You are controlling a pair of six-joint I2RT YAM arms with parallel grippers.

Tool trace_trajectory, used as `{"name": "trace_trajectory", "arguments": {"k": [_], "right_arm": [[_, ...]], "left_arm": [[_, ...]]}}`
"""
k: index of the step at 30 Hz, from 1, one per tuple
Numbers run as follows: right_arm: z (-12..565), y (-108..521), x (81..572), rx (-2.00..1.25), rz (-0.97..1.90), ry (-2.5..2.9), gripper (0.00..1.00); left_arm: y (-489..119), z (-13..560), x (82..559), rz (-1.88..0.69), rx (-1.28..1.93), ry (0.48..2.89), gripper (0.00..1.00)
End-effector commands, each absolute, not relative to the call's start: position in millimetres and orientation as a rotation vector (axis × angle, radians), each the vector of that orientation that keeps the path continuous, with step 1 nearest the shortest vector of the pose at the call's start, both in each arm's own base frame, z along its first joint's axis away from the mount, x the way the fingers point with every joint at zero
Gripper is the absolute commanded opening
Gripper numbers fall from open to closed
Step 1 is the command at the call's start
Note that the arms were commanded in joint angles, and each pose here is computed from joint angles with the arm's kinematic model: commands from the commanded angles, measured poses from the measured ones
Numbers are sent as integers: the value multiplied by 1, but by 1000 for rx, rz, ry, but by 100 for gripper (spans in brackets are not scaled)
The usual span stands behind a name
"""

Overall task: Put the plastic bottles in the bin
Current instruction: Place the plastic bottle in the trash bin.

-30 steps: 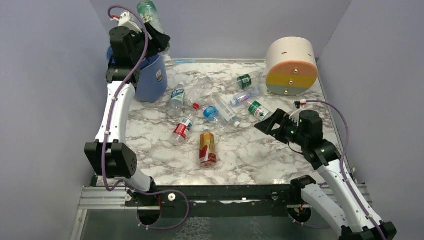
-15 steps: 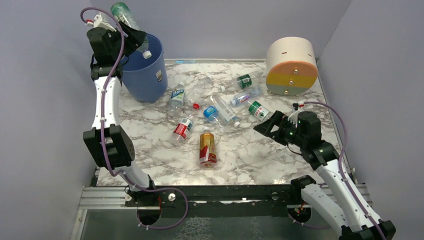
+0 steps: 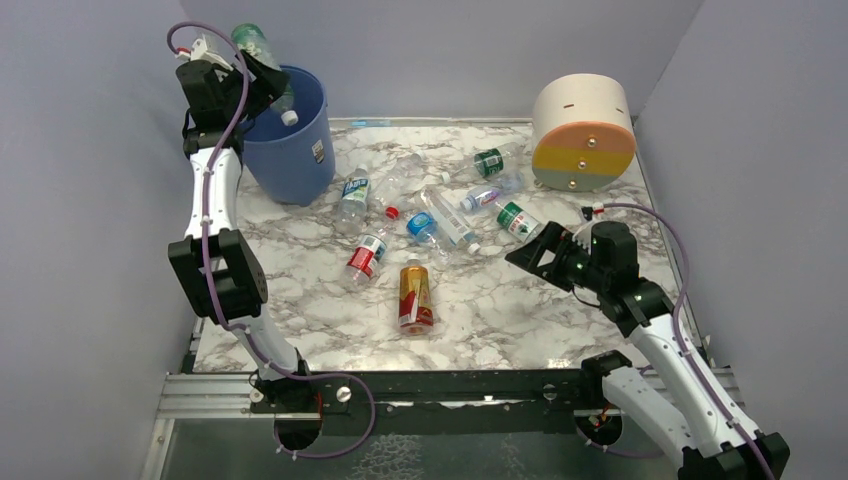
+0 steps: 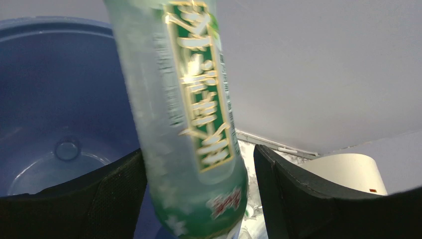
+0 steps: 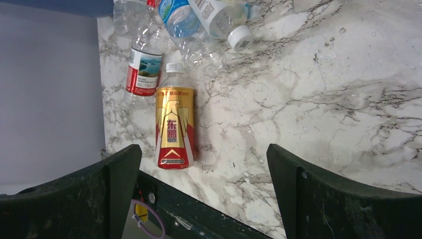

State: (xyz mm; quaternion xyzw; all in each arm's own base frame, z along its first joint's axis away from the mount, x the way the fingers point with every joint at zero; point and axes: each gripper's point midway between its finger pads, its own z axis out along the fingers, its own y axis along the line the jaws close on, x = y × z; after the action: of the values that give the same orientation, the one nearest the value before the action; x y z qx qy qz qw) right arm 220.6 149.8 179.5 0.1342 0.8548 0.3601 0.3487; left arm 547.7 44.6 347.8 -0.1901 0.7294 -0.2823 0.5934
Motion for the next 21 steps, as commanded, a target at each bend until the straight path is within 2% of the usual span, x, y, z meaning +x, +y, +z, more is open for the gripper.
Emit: {"name": "trace_trajectory", "arguments": {"k": [1, 5, 14, 21], "right_arm": [[183, 155, 223, 302, 962, 2200, 100], [184, 156, 225, 292, 959, 2201, 100], [181, 154, 231, 295, 933, 2195, 100], [173, 149, 245, 310, 863, 2200, 100]], "left_arm": [[50, 361, 548, -608, -401, 1681, 82], [54, 362, 547, -583, -402, 1691, 89], [48, 384, 528, -582, -395, 1678, 90], [7, 409, 476, -692, -305, 1665, 90]]}}
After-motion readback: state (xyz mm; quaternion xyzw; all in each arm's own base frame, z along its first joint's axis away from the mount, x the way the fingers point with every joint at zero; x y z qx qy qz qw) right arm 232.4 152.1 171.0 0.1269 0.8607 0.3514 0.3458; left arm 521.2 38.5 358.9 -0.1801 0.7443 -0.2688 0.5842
